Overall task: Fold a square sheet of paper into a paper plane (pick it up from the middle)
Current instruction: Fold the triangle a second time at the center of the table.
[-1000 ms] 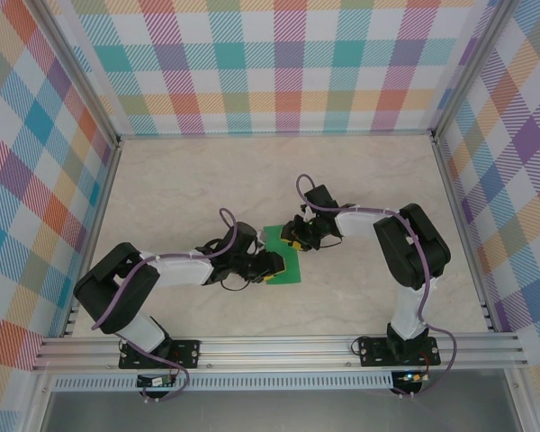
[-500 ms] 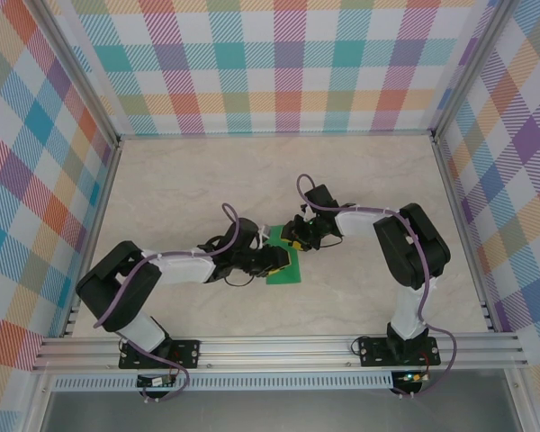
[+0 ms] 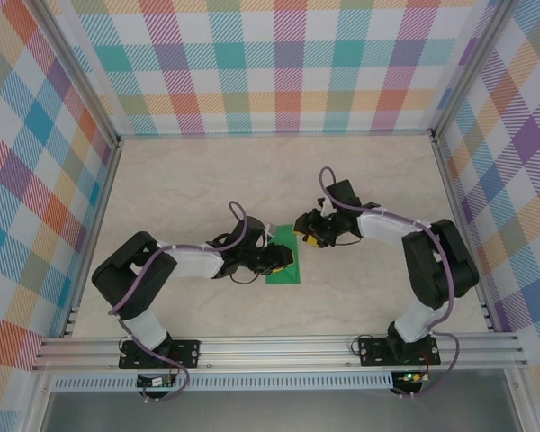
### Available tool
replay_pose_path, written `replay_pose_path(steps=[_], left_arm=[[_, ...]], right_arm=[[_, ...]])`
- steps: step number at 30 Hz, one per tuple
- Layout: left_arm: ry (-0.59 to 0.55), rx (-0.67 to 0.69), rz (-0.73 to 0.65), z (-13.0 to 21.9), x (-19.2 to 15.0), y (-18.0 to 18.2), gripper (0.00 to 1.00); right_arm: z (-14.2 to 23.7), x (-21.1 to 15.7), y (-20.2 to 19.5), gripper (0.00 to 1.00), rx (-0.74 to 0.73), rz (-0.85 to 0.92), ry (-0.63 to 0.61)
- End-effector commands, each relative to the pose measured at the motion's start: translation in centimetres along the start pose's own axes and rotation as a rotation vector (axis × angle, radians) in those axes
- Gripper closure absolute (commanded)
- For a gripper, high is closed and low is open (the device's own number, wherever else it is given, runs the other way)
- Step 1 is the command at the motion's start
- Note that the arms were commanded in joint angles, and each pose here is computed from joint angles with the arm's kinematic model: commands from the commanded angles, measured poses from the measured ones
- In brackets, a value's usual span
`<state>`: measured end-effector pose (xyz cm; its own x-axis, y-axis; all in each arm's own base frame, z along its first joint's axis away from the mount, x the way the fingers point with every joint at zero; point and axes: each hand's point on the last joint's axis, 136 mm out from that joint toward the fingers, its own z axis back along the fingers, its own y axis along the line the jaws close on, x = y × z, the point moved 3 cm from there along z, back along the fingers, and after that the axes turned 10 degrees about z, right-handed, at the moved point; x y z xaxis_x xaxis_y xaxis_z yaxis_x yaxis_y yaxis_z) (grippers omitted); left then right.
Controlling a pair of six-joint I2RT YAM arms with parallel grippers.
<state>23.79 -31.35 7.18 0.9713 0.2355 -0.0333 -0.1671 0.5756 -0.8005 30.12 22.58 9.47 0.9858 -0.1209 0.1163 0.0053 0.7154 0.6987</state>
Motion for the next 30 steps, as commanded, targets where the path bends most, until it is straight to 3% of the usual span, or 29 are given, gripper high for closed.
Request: replay_pose_path(steps=[1, 9, 18, 30], left_arm=[[-0.019, 0.004, -0.025, -0.4, 0.1, 0.0, 0.68], [-0.044, 0.041, -0.021, -0.1, 0.2, 0.7, 0.82], [-0.05, 0.052, -0.019, 0.0, 0.3, 0.8, 0.87], [-0.046, 0.049, -0.031, -0.2, 0.6, 0.1, 0.88]], right_arm=[[0.5, -2.2, -0.8, 0.55, -0.013, 0.065, 0.059], [-0.7, -3.9, -1.3, 0.6, 0.042, 0.124, 0.128], [-2.6, -4.4, -0.3, 0.61, 0.075, 0.167, 0.194], [-3.0, -4.1, -1.3, 0.89, 0.009, 0.184, 0.183]])
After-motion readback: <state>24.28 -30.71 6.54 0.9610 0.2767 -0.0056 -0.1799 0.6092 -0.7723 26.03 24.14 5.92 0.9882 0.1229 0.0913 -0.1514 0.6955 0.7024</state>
